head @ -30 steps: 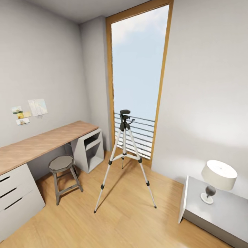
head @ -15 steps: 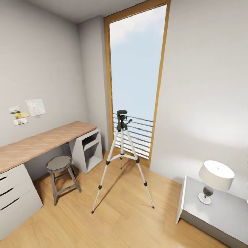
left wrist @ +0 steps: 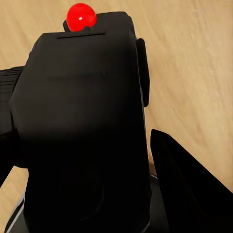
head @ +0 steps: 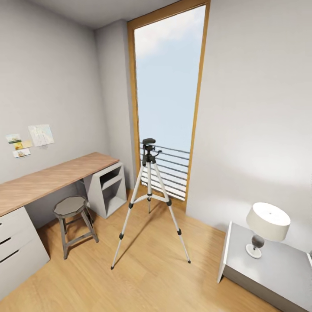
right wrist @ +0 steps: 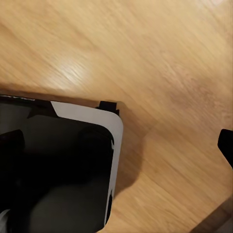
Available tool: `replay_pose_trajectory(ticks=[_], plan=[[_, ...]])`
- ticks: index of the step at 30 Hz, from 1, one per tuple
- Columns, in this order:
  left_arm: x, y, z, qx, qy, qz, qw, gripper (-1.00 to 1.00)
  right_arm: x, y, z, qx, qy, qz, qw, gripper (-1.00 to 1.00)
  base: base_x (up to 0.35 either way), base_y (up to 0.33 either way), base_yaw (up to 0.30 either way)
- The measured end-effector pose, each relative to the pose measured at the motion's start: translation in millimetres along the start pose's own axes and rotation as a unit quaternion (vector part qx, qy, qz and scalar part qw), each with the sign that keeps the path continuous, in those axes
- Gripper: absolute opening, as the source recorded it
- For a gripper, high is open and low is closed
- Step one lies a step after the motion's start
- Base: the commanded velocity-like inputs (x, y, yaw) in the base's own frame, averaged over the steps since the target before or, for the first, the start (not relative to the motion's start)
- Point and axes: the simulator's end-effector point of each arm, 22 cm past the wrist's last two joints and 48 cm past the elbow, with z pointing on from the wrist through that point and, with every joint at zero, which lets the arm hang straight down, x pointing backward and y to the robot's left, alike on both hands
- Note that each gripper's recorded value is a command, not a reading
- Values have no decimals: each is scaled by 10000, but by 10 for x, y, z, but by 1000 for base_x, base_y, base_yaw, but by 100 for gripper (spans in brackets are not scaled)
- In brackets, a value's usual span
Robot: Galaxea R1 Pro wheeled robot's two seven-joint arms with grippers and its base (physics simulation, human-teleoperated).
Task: Attach the digital camera to the camera tripod in the bedroom.
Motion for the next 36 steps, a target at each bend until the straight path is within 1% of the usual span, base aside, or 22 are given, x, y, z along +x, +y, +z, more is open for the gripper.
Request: replay_pose_trajectory(ticks=[36], plan=[[4, 3, 0, -3, 4, -3, 10000, -100, 12, 10, 0, -21, 28, -27, 10000, 100, 0, -1, 0]])
